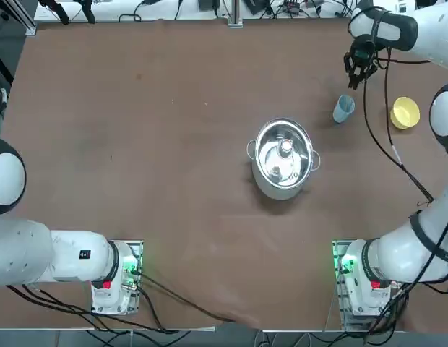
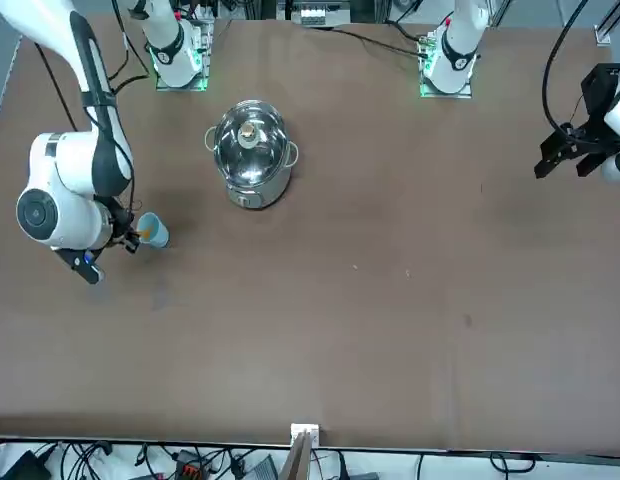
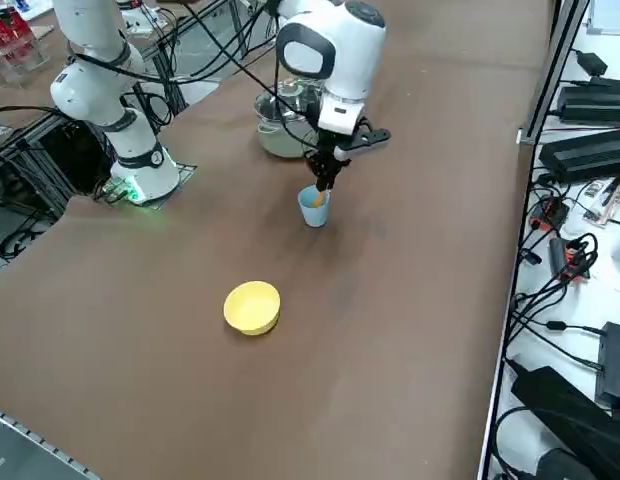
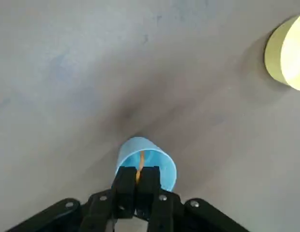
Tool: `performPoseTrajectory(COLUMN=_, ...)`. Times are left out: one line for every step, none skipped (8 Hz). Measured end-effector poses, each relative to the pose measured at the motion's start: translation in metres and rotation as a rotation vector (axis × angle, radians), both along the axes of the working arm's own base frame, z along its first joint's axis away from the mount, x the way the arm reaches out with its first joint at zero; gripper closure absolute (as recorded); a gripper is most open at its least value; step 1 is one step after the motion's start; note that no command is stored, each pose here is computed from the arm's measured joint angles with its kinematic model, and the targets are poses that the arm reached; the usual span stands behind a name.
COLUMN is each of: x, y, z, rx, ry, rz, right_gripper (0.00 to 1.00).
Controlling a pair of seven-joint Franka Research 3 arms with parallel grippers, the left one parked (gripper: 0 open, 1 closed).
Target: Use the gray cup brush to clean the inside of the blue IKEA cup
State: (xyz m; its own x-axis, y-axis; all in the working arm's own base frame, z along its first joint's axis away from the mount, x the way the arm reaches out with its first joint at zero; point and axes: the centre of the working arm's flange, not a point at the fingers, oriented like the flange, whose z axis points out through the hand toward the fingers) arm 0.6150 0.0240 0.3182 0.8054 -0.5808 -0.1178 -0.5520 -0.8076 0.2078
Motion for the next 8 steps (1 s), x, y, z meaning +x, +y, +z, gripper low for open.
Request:
performPoseTrajectory(x=0.001, y=0.008, z=0.001, rx=-0.002, ry=-0.017, rz=-0.016, right_gripper=0.96)
performPoseTrajectory(x=0.001, y=0.018, z=0.000, rx=-0.007, ry=-0.027, rz=-0.031, right_gripper=0.96)
performPoseTrajectory(x=0.001, y=0.027, z=-0.003, rx=-0.013, ry=-0.028, rz=-0.044, right_gripper=0.96)
performPoseTrajectory(x=0.000, y=0.034, z=-0.006, rx=-0.017, ry=-0.025, rz=-0.051, right_gripper=0.96)
performPoseTrajectory(x=-0.001, y=0.039, z=-0.008, rx=-0.022, ry=-0.021, rz=-0.057, right_gripper=0.96)
performPoseTrajectory(x=-0.003, y=0.041, z=-0.009, rx=-0.025, ry=-0.012, rz=-0.059, right_gripper=0.96)
performPoseTrajectory(x=-0.005, y=0.041, z=-0.011, rx=-0.028, ry=0.001, rz=-0.061, right_gripper=0.96)
performPoseTrajectory(x=-0.007, y=0.040, z=-0.011, rx=-0.033, ry=0.016, rz=-0.066, right_gripper=0.96)
